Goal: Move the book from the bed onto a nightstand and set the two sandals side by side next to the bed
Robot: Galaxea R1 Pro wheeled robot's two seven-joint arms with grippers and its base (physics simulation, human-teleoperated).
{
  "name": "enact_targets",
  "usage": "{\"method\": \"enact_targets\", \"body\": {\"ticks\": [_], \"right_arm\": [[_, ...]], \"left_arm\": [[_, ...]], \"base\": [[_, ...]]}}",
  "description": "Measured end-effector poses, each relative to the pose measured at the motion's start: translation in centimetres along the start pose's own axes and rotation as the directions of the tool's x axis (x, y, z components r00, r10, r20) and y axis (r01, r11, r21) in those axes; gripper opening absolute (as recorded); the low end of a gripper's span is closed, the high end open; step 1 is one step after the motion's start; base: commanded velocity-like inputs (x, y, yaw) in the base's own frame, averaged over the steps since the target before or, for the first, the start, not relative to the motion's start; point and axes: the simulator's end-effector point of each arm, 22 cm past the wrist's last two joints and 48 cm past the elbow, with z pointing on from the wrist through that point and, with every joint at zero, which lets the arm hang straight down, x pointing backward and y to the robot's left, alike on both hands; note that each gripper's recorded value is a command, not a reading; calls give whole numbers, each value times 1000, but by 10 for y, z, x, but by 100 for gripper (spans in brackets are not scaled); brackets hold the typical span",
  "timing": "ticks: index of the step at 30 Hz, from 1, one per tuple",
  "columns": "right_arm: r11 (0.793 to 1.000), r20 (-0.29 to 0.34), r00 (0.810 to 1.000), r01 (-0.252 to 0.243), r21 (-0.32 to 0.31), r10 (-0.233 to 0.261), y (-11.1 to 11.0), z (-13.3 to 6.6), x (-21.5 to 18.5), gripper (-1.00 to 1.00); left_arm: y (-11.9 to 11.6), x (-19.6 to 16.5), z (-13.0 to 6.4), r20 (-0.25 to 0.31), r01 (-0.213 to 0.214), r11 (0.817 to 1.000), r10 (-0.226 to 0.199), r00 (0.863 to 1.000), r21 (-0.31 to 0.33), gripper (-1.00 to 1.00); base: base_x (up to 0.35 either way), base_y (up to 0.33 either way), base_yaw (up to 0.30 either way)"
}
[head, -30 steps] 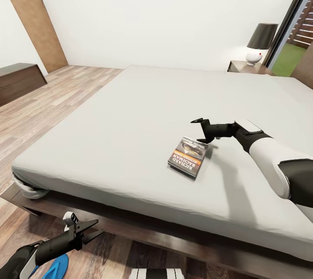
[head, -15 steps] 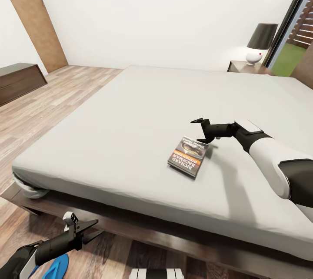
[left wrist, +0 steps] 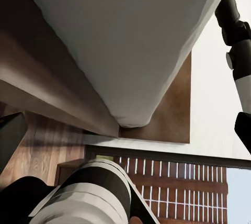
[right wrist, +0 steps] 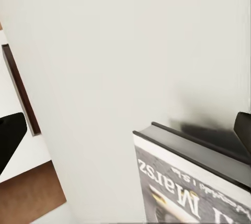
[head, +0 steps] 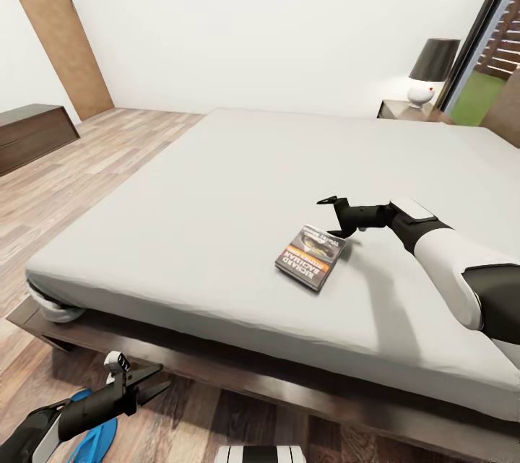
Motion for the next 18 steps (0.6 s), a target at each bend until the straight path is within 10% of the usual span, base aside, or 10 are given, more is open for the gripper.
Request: {"method": "enact_targets", "body": {"ticks": [18], "right_arm": [[1000, -1, 1000, 1, 0, -1, 0, 0, 0, 100]], "left_arm": [[0, 0, 0, 1, 2, 1000, -2, 1000, 0, 100]], "base": [[-39, 0, 0]]}}
